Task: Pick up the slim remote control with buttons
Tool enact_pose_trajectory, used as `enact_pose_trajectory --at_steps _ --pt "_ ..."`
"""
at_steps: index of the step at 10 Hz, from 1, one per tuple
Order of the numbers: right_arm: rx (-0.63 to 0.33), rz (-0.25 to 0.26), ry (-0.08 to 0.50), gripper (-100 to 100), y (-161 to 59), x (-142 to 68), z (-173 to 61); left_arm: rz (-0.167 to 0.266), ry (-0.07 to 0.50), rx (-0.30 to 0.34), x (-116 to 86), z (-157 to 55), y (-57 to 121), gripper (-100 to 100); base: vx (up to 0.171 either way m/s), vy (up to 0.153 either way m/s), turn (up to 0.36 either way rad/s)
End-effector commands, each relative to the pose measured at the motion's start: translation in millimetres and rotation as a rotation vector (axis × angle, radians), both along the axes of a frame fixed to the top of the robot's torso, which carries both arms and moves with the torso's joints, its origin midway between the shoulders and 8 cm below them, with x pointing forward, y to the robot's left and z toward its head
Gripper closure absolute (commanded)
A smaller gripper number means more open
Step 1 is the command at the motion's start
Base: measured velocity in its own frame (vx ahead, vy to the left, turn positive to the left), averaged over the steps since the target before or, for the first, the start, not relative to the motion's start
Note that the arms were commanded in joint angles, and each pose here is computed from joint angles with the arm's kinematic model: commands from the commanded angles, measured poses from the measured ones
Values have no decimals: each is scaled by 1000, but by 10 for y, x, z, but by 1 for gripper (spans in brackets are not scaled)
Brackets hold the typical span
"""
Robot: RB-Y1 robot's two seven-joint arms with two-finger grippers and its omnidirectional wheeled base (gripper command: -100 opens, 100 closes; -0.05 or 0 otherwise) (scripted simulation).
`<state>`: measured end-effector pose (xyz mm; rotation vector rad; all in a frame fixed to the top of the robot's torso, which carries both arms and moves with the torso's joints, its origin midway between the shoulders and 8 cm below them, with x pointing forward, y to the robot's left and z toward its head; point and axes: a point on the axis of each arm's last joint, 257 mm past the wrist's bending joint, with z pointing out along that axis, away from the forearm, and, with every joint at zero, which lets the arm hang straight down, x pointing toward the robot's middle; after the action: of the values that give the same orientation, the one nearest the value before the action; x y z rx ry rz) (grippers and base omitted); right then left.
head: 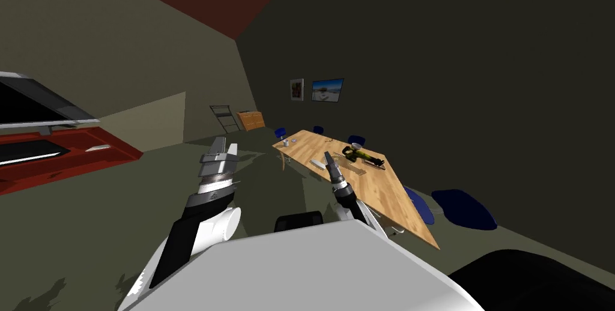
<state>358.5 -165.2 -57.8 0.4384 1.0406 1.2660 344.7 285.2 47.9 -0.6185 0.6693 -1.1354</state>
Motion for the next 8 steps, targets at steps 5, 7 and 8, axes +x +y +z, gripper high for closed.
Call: enact_pose_trajectory --at_steps 5,7,8 --pt "-139 86 179 -100 437 -46 -891 0 0 0 0 0 0 0 -74 9 0" --pt "-189 111 243 -100 510 -133 -1217 0 0 0 0 0 0 0 -94 31 22" --pt "-244 137 311 -100 562 -254 -1567 0 0 0 0 0 0 0 -53 18 43"
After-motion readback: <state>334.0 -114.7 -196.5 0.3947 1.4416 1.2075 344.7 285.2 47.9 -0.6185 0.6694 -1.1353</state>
